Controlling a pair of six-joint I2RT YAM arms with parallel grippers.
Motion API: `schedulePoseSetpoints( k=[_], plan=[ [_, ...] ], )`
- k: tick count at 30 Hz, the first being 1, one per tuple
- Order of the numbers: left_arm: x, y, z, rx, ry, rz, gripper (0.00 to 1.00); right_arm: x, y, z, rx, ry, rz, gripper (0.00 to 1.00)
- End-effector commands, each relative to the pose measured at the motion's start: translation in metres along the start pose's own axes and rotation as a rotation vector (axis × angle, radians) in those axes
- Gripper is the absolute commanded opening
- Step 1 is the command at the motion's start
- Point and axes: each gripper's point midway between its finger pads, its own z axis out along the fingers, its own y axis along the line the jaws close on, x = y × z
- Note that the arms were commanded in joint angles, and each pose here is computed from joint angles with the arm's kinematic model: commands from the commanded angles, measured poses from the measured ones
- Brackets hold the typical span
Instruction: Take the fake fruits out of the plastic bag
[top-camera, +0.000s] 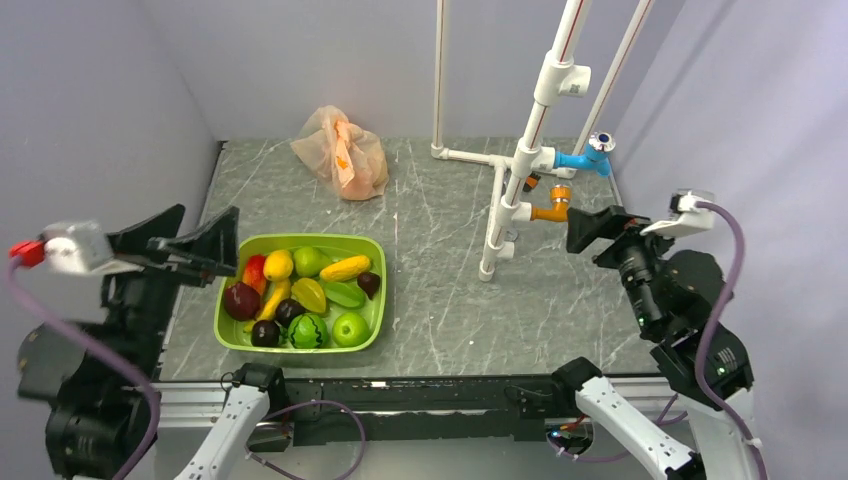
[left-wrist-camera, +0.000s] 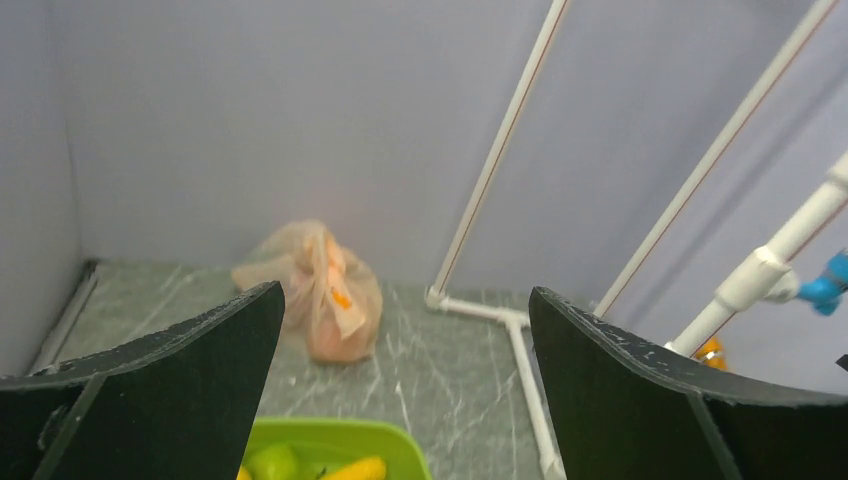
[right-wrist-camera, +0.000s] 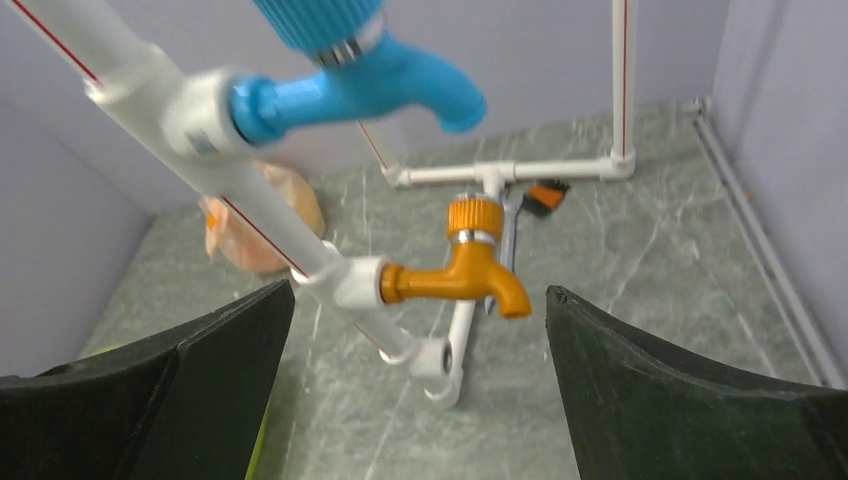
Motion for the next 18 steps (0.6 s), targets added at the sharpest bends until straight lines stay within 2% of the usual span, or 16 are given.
schedulePoseSetpoints(
  k=[1, 4, 11, 14, 18],
  plan=[
    [0.061, 0.021, 0.019, -0.071, 0.216, 0.012, 0.99, 0.040, -0.005, 0.004, 0.023, 0.108, 0.031, 1.00],
    [0.091, 0.032, 0.023, -0.099, 0.300, 0.022, 1.00, 0.076, -0.012, 0.004, 0.053, 0.210, 0.045, 1.00],
    [0.143, 0.047, 0.037, -0.104, 0.402, 0.040, 0.99, 0.158, -0.009, -0.001, 0.012, 0.384, 0.165, 1.00],
    [0.163, 0.050, 0.046, -0.092, 0.434, 0.030, 0.99, 0.178, -0.004, -0.001, 0.005, 0.434, 0.241, 1.00],
    [0.189, 0.055, 0.062, -0.093, 0.489, 0.018, 0.99, 0.197, 0.015, 0.000, -0.099, 0.464, 0.320, 1.00]
  ],
)
